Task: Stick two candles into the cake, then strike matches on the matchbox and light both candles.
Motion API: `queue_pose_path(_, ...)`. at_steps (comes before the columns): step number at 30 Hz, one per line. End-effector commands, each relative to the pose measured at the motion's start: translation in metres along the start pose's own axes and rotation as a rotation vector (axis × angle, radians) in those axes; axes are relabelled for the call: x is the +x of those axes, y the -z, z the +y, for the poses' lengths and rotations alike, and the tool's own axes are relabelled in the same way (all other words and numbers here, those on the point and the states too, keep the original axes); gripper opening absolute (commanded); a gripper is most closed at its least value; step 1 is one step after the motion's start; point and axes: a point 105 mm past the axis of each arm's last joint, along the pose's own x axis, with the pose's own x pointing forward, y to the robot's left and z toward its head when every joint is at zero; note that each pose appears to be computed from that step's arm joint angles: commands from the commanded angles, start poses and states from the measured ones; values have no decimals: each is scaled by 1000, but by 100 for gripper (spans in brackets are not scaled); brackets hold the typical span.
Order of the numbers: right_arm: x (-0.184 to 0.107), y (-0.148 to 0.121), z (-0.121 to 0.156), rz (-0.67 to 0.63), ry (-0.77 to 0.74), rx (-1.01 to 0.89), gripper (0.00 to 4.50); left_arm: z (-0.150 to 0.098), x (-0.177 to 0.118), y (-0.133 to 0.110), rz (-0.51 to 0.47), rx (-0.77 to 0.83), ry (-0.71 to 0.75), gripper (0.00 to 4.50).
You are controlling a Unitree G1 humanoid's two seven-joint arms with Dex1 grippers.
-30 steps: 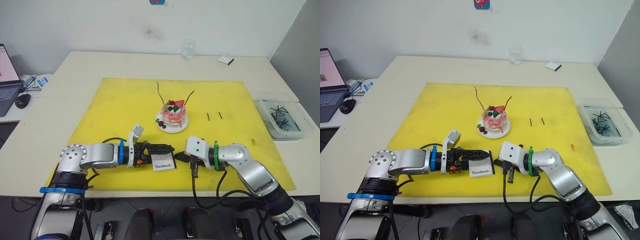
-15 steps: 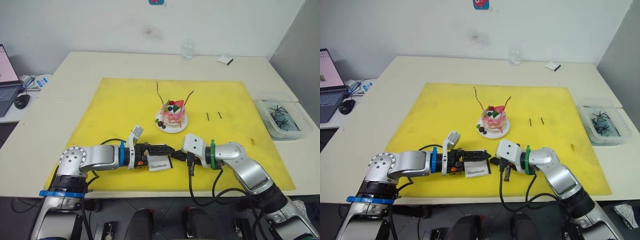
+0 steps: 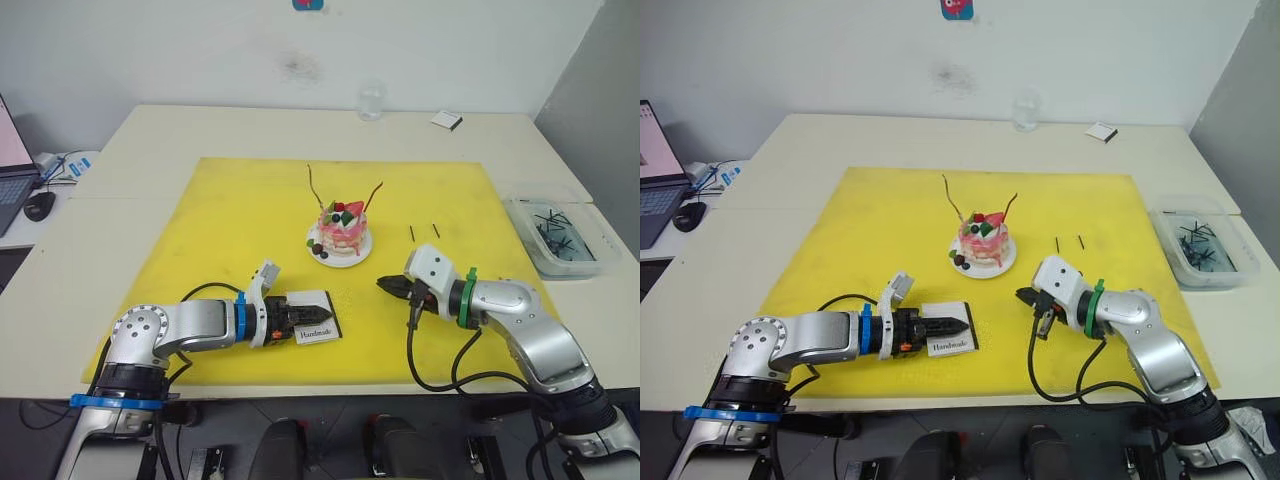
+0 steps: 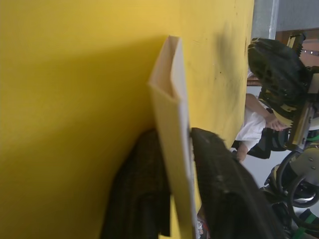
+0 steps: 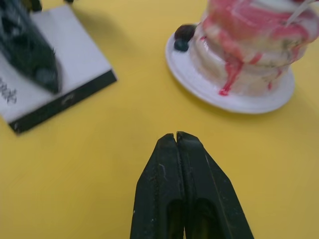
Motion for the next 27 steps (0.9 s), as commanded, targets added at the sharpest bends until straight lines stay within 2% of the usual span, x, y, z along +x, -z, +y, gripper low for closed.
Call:
queue_pose_path(1,-6,-20,-7,-106,85,107,0,-11,-3,-4,-29,49,34,60)
queue_pose_path(5,-13,-25,-30,-197,264,243,0,-49,-16,-13,-81,187,181,60)
queue_pose_path(7,-19,-26,-44,-236,367,272,39,-75,-27,-14,-111,291,274,56)
queue_pose_path(10,-24,-15,-67,-233,532,271,133,-99,-39,-10,-151,502,335,56)
queue_pose_path(14,-20,-4,-87,-221,652,273,282,-103,-40,-6,-233,687,320,56)
queue_pose_path(16,-14,-1,-91,-212,669,256,352,-100,-39,-4,-254,704,321,56)
queue_pose_path(20,-6,-1,-97,-225,676,248,352,-97,-37,2,-281,696,341,56)
queue_pose_path(26,-1,2,-101,-224,676,249,352,-94,-39,-4,-339,656,327,56)
queue_pose_path(27,0,3,-101,-223,676,252,356,-91,-40,-6,-347,648,314,40)
